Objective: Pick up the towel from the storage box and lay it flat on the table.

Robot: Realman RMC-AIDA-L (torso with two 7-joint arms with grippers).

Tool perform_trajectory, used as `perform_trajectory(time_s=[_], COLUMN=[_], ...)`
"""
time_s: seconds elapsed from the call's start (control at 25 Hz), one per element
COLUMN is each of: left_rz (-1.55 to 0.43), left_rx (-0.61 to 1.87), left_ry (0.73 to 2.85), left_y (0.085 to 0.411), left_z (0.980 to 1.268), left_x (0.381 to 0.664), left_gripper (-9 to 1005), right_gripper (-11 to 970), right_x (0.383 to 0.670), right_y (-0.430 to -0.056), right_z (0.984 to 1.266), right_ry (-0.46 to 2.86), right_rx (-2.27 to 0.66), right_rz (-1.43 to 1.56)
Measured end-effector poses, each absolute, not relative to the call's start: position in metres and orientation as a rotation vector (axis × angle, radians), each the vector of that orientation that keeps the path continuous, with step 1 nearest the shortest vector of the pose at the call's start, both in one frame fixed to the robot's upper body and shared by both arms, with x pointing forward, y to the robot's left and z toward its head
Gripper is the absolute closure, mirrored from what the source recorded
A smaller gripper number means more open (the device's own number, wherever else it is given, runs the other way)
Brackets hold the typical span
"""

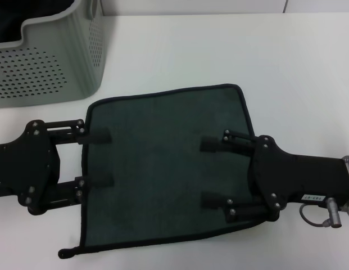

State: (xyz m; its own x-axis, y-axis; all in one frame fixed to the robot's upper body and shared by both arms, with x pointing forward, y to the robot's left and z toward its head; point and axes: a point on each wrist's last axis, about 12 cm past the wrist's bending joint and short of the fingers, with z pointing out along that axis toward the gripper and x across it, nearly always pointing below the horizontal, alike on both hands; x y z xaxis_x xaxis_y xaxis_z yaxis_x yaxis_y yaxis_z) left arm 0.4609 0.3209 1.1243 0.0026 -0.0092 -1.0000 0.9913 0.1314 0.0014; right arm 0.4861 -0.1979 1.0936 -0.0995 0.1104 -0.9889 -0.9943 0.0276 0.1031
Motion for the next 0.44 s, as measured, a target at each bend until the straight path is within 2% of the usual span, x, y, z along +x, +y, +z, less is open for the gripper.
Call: perform_trajectory(time_s=[0.44], left_rz=[-1.118], left_rx=[1.086], left_ry=[1.274], left_y=[0.3219], left_z=[1.1216], left_x=[0.4581], left_gripper=[432], right_gripper=[102], right_x=[0.4852], right_y=[-0.1961], right_z=[1.0940], right_ry=[1.205], right_rx=[-1.024], right_rz=[1.319])
